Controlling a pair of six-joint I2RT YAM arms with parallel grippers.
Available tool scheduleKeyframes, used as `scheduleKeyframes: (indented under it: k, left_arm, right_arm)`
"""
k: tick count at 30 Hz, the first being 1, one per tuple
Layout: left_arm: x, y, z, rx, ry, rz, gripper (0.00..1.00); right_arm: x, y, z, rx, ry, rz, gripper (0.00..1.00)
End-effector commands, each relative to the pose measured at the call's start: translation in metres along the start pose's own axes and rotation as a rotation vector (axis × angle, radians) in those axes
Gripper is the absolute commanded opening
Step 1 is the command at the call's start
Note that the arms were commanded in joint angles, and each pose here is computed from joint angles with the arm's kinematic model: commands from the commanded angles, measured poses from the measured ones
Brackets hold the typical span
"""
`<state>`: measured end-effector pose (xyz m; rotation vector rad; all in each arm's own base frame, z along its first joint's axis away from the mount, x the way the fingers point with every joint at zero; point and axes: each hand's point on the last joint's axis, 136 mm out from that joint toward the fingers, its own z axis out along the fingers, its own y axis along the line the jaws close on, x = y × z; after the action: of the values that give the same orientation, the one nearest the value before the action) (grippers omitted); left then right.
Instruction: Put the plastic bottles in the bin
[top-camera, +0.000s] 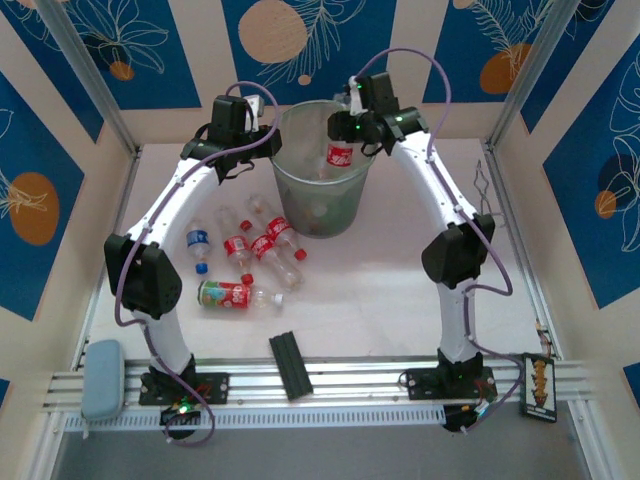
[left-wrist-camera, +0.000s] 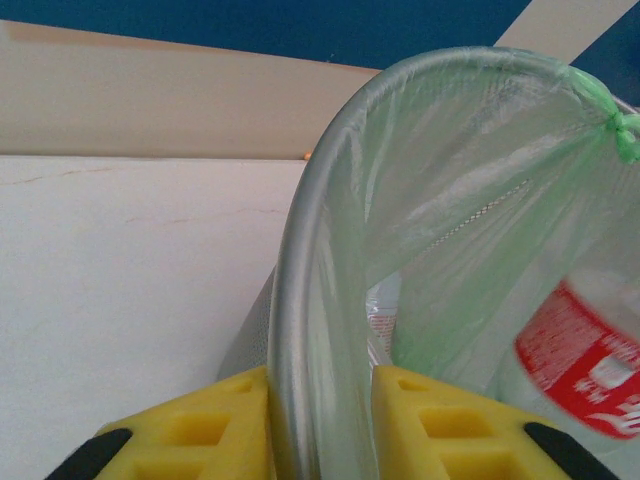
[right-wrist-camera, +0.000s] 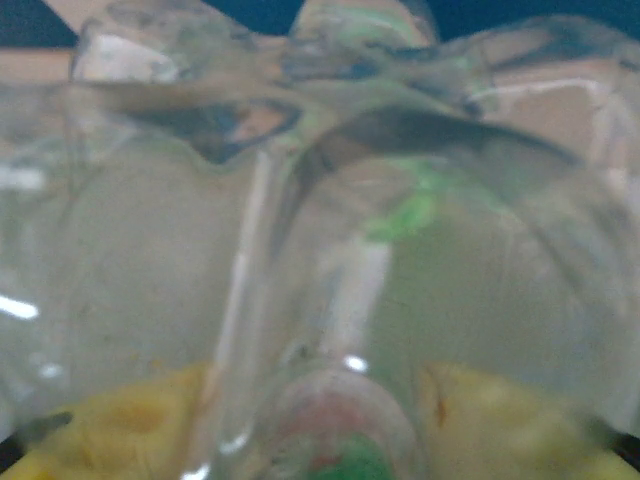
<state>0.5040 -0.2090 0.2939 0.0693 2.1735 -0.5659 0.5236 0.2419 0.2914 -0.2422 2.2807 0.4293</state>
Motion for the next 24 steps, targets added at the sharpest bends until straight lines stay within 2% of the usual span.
scheduleKeyframes:
  k: [1,8,16,21,24]
  left_arm:
    - [0.004,-0.02,0.001,0.056,0.003,0.008,0.3]
    - [0.004,-0.02,0.004,0.057,0.001,-0.004,0.3]
    - [0.006,-0.019,0.007,0.057,0.01,-0.004,0.3]
    - [0.007,-0.019,0.009,0.059,0.015,-0.009,0.3]
    - [0.007,-0.019,0.008,0.06,0.014,-0.009,0.3]
  right_arm:
    - [0.008,0.01,0.007,0.015,0.032,-0.137,0.5]
    - [0.054,0.019,0.052,0.001,0.178,-0.282,0.51]
    - [0.087,0.031,0.073,-0.068,0.273,-0.311,0.55]
    - [0.097,0.043,0.079,-0.128,0.296,-0.338,0.66]
    - [0.097,0.048,0.074,-0.156,0.299,-0.329,0.77]
